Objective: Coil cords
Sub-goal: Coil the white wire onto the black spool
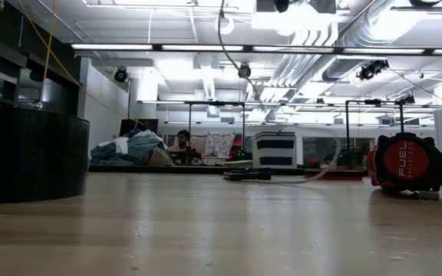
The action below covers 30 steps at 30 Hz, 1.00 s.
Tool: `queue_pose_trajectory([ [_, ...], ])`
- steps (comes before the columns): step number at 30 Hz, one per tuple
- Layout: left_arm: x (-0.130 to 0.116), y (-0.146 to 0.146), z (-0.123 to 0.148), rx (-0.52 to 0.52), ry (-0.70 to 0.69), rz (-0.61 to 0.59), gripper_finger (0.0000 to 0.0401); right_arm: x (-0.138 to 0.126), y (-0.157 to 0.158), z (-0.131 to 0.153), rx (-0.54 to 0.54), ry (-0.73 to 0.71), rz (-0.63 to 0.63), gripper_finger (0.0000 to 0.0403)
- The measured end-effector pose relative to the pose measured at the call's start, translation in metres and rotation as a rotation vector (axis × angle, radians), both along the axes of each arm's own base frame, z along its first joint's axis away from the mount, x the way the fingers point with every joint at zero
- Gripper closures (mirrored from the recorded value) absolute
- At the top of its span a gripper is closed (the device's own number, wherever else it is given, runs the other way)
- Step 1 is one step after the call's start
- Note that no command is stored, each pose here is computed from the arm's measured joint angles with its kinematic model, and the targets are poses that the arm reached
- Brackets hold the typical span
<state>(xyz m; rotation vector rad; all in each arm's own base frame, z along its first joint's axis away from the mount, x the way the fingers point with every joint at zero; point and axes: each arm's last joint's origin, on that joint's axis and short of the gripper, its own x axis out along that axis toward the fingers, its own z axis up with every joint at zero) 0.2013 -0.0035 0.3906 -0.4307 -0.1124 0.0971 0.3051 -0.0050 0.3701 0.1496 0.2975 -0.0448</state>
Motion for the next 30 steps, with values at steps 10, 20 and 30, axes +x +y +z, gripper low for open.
queue_pose_trajectory([
  [10,0.003,-0.002,0.016,-0.067,-0.204,-0.075,0.0395,0.006,-0.015,0.004,-0.041,-0.074,-0.085,0.0258],
  [20,-0.003,-0.002,0.032,-0.14,-0.383,-0.117,0.0395,0.031,-0.016,-0.005,-0.008,-0.164,0.023,0.0258],
  [30,-0.003,-0.002,0.034,-0.21,-0.408,-0.138,0.0395,0.036,-0.016,-0.006,0.001,-0.199,-0.005,0.0258],
])
